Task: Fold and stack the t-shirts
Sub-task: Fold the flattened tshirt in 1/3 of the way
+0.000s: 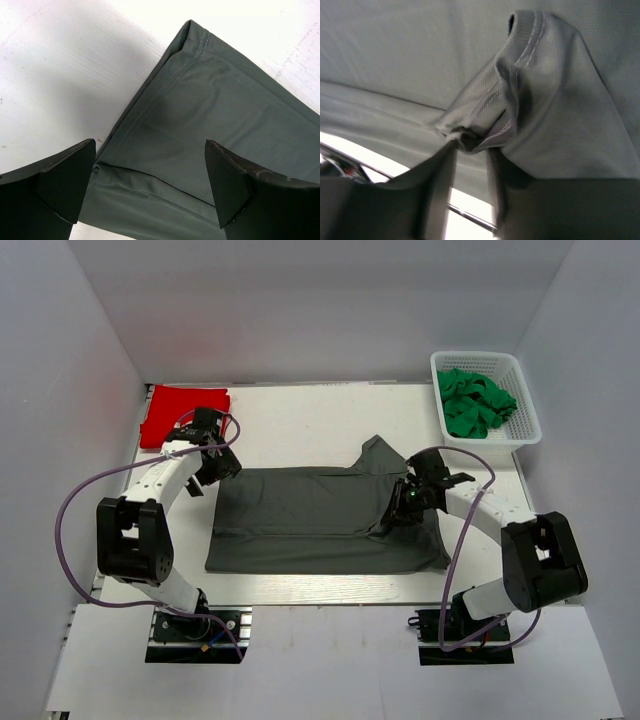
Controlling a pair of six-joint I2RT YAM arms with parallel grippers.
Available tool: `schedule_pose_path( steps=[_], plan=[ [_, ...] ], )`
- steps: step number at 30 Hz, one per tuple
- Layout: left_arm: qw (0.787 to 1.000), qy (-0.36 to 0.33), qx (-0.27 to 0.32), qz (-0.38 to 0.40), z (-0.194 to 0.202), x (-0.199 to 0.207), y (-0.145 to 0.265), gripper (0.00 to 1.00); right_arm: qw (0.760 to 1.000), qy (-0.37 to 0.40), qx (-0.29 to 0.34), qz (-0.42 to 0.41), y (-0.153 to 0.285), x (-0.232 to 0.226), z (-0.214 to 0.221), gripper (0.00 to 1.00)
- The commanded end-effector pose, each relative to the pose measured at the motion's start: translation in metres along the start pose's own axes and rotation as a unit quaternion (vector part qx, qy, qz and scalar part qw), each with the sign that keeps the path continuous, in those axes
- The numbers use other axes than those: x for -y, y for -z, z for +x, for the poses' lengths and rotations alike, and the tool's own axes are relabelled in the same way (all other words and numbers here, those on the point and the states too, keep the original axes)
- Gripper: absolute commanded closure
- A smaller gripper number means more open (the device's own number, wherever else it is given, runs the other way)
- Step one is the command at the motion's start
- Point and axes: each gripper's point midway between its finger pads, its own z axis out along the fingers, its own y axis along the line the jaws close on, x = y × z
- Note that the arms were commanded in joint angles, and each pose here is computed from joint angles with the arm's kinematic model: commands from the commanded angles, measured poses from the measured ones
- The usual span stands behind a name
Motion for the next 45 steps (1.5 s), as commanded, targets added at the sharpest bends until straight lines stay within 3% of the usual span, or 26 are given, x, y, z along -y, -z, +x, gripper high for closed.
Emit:
schedule_pose_path(
  steps=[1,4,5,14,15,16,17,18,20,23,33,41,45],
  plan=[
    [1.000,0.006,0.022,0.014,-0.009,0.000,0.012,0.00,0.999,-0.012,0.020,0.023,0.001,-0.002,-0.018,0.72],
    [1.000,0.004,0.015,0.016,-0.005,0.000,0.010,0.00,0.999,-0.027,0.017,0.043,0.001,0.002,-0.019,0.96],
    [1.000,0.004,0.014,0.016,-0.005,0.000,0.010,0.00,0.999,-0.026,0.015,0.044,0.000,0.001,-0.018,1.00],
    [1.000,0.000,0.012,0.026,-0.003,0.003,0.008,0.00,1.000,0.014,0.015,-0.016,0.000,-0.031,-0.031,1.00],
    [1.000,0.000,0.012,0.026,-0.003,0.003,0.008,0.00,1.000,0.015,0.011,-0.017,-0.001,-0.032,-0.030,0.96],
    [1.000,0.000,0.012,0.026,-0.003,0.003,0.008,0.00,0.999,0.020,0.011,-0.023,-0.001,-0.036,-0.032,0.83],
    [1.000,0.000,0.012,0.026,-0.003,0.003,0.008,0.00,1.000,0.014,0.000,-0.019,-0.005,-0.034,-0.029,0.77],
    [1.000,0.000,0.012,0.026,-0.003,0.003,0.008,0.00,1.000,0.016,-0.001,-0.023,-0.004,-0.037,-0.030,0.57],
    [1.000,0.000,0.012,0.026,-0.003,0.003,0.008,0.00,1.000,0.018,-0.007,-0.021,-0.008,-0.037,-0.029,0.42],
    [1.000,0.000,0.012,0.026,-0.005,0.005,0.007,0.00,0.999,0.031,0.005,-0.037,-0.009,-0.047,-0.037,0.10],
    [1.000,0.000,0.010,0.029,-0.007,0.008,0.009,0.00,0.997,0.040,-0.003,-0.071,-0.026,-0.071,-0.057,0.10],
    [1.000,-0.002,0.003,0.024,-0.002,0.006,0.004,0.00,0.999,0.025,-0.004,0.020,-0.027,-0.047,-0.057,0.10],
    [1.000,-0.003,-0.001,0.021,-0.001,0.006,0.001,0.00,0.999,0.036,0.007,0.021,-0.013,-0.055,-0.062,0.10]
  ],
)
